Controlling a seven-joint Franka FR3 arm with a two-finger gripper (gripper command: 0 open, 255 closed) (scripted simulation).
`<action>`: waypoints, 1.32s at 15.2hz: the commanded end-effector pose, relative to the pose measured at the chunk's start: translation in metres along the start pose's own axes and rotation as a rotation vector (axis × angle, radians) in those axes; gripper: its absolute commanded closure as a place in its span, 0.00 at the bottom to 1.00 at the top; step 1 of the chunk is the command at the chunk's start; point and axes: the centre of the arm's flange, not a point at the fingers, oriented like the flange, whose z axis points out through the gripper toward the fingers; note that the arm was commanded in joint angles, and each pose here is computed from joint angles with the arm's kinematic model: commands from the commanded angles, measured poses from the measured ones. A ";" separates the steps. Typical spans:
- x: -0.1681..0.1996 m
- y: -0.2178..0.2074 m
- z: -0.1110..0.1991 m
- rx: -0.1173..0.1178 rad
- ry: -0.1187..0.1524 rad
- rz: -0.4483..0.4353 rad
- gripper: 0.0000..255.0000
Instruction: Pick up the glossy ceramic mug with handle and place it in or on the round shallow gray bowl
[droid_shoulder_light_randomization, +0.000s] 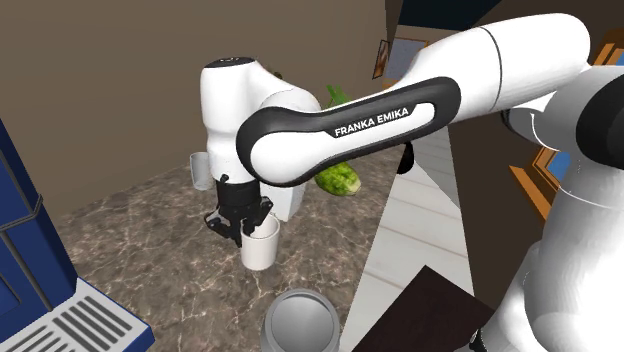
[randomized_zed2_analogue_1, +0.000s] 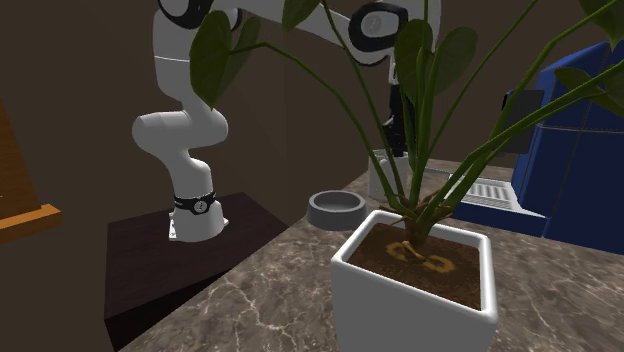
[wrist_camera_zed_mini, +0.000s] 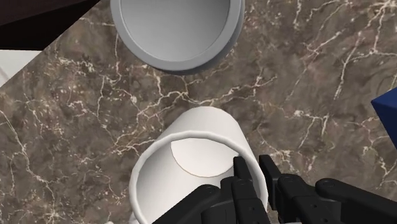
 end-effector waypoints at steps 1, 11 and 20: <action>0.000 0.000 -0.010 0.000 0.000 0.000 1.00; -0.121 0.040 -0.044 0.000 0.000 0.000 1.00; -0.144 0.045 -0.013 0.000 0.000 0.000 1.00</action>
